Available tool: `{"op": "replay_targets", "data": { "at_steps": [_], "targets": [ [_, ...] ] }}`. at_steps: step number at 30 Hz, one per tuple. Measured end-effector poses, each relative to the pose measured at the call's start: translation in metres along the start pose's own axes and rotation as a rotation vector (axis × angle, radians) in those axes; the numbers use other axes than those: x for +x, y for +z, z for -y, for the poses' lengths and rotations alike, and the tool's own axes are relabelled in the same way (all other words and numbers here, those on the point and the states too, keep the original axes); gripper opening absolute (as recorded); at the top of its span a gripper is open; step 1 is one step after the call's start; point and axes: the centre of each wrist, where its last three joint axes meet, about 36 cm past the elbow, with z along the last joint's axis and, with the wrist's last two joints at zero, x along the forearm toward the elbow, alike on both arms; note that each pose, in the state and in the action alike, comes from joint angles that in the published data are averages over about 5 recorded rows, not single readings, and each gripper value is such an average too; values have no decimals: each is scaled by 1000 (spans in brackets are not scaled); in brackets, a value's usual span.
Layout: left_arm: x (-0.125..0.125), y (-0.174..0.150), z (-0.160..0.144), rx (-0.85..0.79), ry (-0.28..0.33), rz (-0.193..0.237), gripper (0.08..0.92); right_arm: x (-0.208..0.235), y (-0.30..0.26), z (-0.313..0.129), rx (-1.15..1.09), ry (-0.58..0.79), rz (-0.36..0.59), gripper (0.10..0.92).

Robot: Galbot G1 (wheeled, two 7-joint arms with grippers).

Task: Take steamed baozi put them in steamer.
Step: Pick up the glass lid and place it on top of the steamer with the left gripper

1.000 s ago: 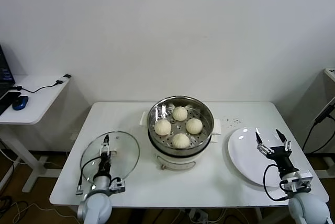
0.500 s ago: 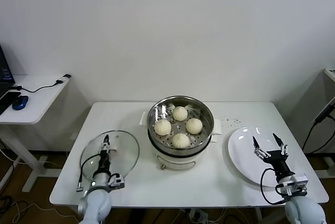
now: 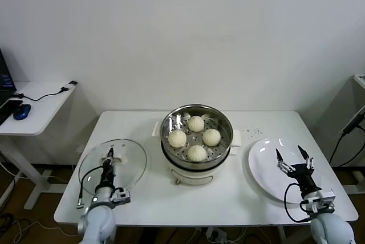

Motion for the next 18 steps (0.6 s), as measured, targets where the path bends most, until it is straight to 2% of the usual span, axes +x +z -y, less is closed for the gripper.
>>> {"op": "replay_targets", "data": {
  "at_steps": [7, 18],
  "targets": [
    [15, 14, -31, 23, -49, -21, 147, -4, 2, 0, 3, -3, 1, 823],
    [54, 19, -108, 36, -161, -67, 147, -11, 7, -1, 23, -24, -6, 823]
  ]
}}
